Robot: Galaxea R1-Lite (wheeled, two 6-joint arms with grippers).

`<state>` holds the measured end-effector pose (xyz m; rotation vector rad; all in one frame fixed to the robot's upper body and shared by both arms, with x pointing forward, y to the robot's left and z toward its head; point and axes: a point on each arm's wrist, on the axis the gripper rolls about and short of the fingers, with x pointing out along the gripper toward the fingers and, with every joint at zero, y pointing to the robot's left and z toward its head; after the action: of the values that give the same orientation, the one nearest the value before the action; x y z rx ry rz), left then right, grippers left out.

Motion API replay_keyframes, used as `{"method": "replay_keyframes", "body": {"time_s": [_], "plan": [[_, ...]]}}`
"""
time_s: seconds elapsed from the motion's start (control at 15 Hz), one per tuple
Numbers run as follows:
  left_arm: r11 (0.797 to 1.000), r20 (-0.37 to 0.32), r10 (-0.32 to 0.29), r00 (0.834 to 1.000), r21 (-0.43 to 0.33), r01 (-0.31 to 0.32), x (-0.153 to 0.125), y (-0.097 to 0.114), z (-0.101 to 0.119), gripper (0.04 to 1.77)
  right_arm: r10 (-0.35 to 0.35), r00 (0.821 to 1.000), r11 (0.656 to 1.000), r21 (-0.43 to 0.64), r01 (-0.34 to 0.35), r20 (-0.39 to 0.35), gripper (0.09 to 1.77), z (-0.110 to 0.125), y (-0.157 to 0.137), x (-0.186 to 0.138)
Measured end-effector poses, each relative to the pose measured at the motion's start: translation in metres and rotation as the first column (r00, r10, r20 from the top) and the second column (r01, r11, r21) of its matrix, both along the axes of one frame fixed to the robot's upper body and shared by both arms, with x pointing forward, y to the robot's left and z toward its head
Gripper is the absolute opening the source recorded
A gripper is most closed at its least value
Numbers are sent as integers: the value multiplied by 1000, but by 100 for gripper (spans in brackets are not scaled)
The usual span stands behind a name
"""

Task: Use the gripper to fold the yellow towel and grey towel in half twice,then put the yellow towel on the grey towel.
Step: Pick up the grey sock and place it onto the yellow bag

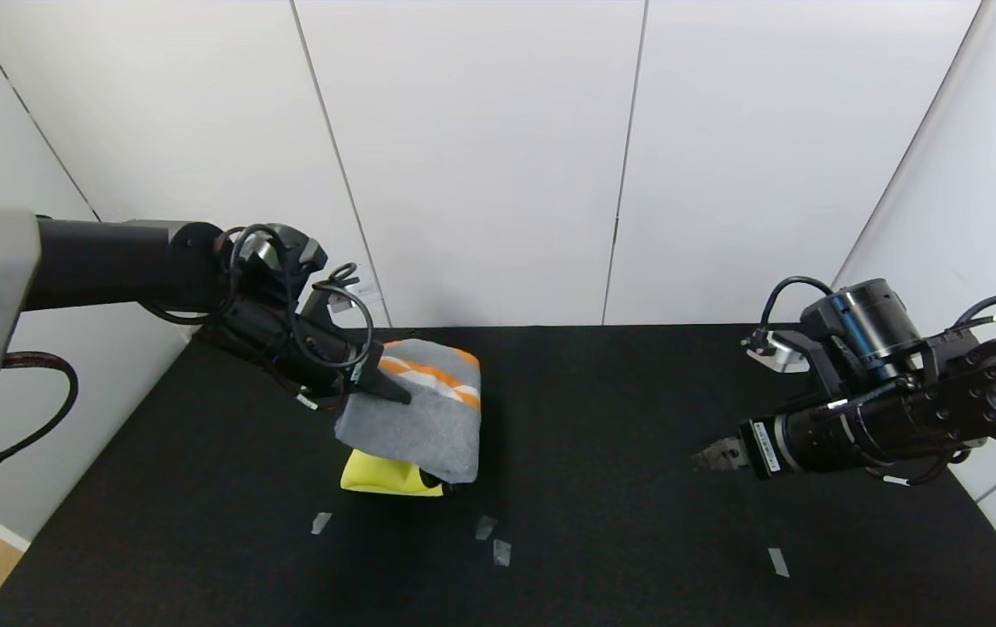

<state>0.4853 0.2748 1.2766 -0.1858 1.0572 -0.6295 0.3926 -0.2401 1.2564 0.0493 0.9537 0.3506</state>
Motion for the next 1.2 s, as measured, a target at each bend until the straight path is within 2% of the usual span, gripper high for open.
{"method": "replay_keyframes", "body": {"time_s": [0.53, 0.8, 1.0, 1.2], "plan": [[1000, -47, 17, 999, 4, -16, 4, 7, -54, 21, -5, 1000, 1000, -4, 5, -16, 171, -3, -3, -5], [1000, -83, 25, 996, 12, -24, 5, 9, -67, 21, -6, 1000, 1000, 0, 6, -5, 171, -4, -3, -5], [999, -89, 32, 996, 16, -30, 6, 12, -69, 70, 1, 1000, 1000, 14, -2, 25, 171, -6, -2, -4], [999, -67, 36, 997, 26, -35, 4, 13, -61, 102, 3, 1000, 1000, 12, -3, 18, 171, -8, -2, -6]]}}
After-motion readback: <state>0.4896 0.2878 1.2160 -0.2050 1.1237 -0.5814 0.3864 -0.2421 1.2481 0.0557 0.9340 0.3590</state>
